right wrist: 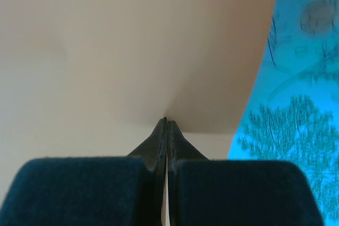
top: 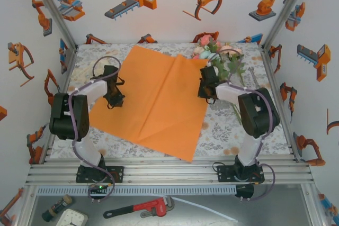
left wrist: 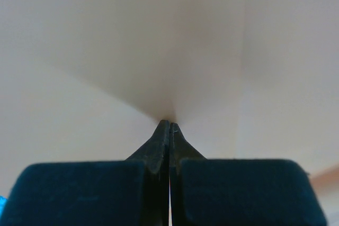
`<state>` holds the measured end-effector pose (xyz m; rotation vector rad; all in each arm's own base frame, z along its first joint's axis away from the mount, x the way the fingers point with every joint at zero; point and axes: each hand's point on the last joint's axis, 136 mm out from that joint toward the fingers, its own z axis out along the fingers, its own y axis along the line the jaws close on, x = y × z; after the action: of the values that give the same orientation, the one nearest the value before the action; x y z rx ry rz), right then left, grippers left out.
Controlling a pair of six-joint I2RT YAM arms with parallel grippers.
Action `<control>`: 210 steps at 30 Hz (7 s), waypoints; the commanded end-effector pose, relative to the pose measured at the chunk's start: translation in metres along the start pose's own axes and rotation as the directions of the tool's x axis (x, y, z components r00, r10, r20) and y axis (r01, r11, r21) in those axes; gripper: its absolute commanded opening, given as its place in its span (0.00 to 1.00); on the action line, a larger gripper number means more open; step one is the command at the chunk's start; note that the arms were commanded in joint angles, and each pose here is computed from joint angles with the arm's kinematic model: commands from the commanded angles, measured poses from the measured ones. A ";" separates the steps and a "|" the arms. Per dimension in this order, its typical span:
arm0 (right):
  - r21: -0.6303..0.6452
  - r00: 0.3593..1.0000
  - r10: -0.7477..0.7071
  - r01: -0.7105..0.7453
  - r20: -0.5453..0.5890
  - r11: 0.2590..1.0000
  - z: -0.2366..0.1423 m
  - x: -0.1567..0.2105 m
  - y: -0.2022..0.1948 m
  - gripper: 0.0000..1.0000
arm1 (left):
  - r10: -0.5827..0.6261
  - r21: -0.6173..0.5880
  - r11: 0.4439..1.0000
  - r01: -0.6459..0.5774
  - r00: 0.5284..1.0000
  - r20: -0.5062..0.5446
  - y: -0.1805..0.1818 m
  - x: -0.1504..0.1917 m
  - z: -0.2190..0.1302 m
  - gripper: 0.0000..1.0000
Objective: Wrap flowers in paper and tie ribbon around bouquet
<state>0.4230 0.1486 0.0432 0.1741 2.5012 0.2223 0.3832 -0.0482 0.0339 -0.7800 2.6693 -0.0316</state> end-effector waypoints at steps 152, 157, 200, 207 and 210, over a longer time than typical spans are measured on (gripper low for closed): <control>0.199 0.881 -0.227 0.331 -0.415 0.922 -0.046 -0.013 -0.133 0.42 | 0.359 0.486 0.585 -0.649 0.745 0.563 -0.131 0.047 -0.200 0.81; 0.209 0.888 -0.245 0.344 -0.389 0.915 -0.049 -0.021 -0.133 0.17 | 0.367 0.461 0.610 -0.645 0.745 0.557 -0.121 0.048 -0.196 0.86; -0.377 0.973 -0.046 -0.044 -0.228 0.925 0.036 -0.041 0.265 0.11 | 0.336 0.518 0.592 -0.618 0.773 0.538 -0.088 0.069 -0.232 0.97; -0.324 0.968 -0.013 -0.071 -0.251 0.943 0.060 -0.039 0.245 0.40 | 0.337 0.530 0.591 -0.609 0.783 0.523 -0.092 0.071 -0.223 0.97; -0.331 0.973 -0.025 -0.053 -0.228 0.942 0.049 -0.046 0.244 0.44 | 0.332 0.532 0.598 -0.600 0.789 0.517 -0.093 0.071 -0.218 0.97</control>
<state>0.5010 0.3934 0.0558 0.0173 2.6811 0.7152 0.2997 -0.1759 0.2274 0.1873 2.1528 -0.5891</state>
